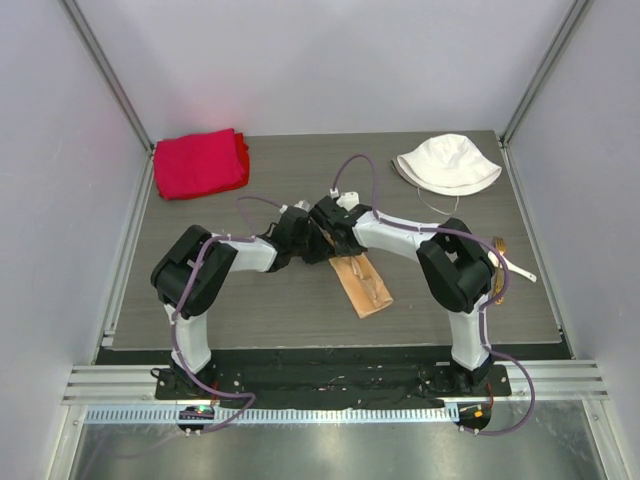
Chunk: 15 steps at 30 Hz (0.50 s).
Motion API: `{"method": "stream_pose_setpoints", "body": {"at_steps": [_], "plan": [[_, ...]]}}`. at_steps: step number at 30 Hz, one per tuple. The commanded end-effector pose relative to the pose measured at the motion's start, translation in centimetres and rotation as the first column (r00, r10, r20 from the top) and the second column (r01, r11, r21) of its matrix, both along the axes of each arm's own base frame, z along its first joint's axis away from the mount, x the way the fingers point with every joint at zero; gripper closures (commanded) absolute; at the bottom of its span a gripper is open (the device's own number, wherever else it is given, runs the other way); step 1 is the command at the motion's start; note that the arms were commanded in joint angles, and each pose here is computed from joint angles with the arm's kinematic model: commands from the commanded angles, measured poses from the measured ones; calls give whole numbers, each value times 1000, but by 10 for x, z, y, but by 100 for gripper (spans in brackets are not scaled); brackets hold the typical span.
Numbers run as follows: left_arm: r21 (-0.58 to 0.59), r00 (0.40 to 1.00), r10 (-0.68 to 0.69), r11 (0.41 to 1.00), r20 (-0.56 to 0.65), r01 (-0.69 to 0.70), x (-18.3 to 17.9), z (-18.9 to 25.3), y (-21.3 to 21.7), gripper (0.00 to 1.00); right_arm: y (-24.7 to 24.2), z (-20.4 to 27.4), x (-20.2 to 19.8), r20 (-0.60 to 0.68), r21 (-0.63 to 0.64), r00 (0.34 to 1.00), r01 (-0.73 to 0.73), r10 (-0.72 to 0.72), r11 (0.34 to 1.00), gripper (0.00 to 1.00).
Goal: Fold the napkin into a case and place the utensils inside
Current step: Fold the top corner of the smaller rectangle-folded napkin into a folded napkin.
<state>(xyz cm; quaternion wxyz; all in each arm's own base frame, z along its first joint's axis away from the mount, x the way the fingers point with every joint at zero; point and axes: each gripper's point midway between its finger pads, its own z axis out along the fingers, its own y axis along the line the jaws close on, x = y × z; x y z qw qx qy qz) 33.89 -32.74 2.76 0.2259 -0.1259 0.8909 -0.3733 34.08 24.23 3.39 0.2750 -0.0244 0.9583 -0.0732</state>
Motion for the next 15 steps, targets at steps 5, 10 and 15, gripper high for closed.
{"method": "stream_pose_setpoints", "body": {"at_steps": [5,10,15], "plan": [[-19,1000,11,1000,11,-11,3,-1,-3,98,14,2,-6,32,121,999,21,-25,992,84],[-18,1000,5,1000,9,-5,2,-2,-4,98,24,15,-17,35,226,999,-19,11,974,67],[-18,1000,5,1000,9,-5,2,-2,-3,98,33,32,-25,55,319,997,-69,54,945,54]]}}
